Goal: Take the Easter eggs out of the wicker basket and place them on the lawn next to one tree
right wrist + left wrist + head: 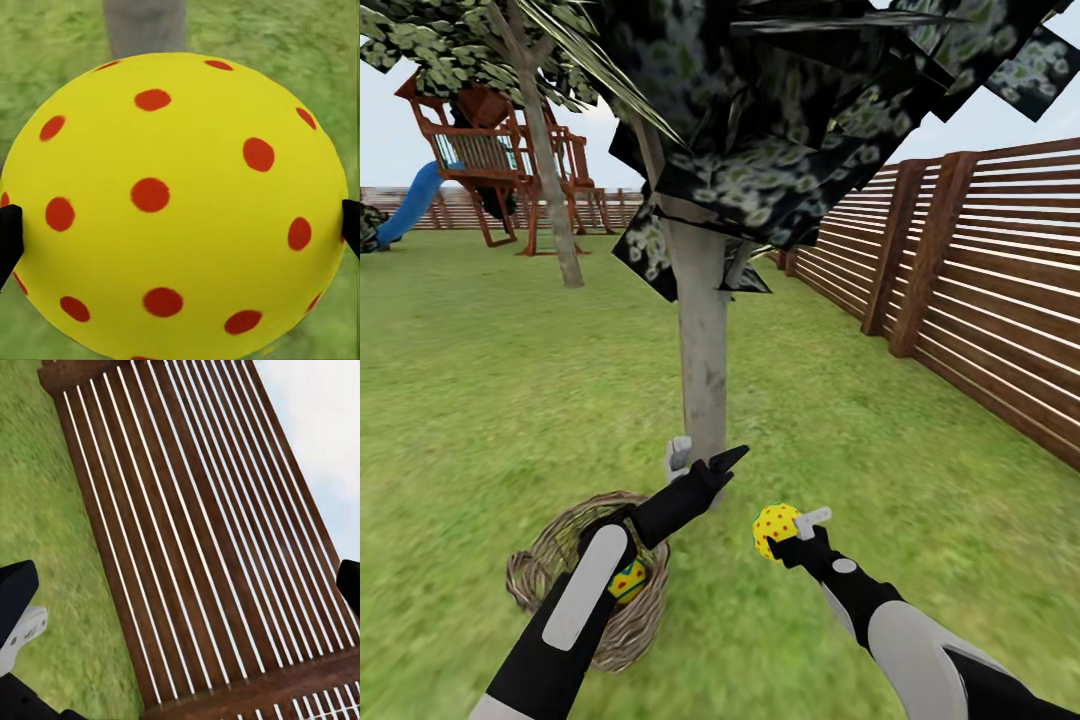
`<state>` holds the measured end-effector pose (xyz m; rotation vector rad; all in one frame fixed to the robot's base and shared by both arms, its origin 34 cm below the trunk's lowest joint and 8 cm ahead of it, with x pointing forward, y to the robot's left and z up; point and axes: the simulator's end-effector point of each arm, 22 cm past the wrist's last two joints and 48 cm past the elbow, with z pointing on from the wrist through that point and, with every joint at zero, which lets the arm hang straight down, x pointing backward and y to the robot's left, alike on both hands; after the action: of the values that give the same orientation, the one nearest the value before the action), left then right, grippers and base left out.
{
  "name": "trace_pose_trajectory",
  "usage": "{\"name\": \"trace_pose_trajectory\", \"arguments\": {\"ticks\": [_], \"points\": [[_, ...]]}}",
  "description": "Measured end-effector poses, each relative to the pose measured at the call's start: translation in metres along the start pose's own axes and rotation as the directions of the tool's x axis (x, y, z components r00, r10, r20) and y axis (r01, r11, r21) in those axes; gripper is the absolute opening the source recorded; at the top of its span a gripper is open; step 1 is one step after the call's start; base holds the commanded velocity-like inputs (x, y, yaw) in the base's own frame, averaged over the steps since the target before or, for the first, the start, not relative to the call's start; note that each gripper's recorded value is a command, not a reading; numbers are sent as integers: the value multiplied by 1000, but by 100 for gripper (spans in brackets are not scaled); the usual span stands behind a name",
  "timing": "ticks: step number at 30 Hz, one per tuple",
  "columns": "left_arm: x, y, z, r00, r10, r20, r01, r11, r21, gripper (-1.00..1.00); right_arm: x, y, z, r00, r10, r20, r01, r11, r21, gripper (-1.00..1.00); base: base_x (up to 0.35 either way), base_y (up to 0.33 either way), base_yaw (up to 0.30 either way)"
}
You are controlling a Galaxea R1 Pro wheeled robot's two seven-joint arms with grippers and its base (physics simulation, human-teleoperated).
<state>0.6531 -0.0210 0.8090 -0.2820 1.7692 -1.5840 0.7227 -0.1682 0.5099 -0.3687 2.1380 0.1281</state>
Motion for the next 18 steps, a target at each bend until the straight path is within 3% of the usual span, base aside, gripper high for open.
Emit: {"name": "trace_pose_trajectory", "arguments": {"ticks": [4,18], "points": [[0,-1,0,1000,2,2,-2,1000,2,100,-5,1,0,1000,-4,25,4,1000,-1,-100,7,-196,124],[1,-4,0,1000,6,1,-6,1000,5,100,-11,-3,-2,999,-1,42,0,1000,18,-100,0,-333,274]]}}
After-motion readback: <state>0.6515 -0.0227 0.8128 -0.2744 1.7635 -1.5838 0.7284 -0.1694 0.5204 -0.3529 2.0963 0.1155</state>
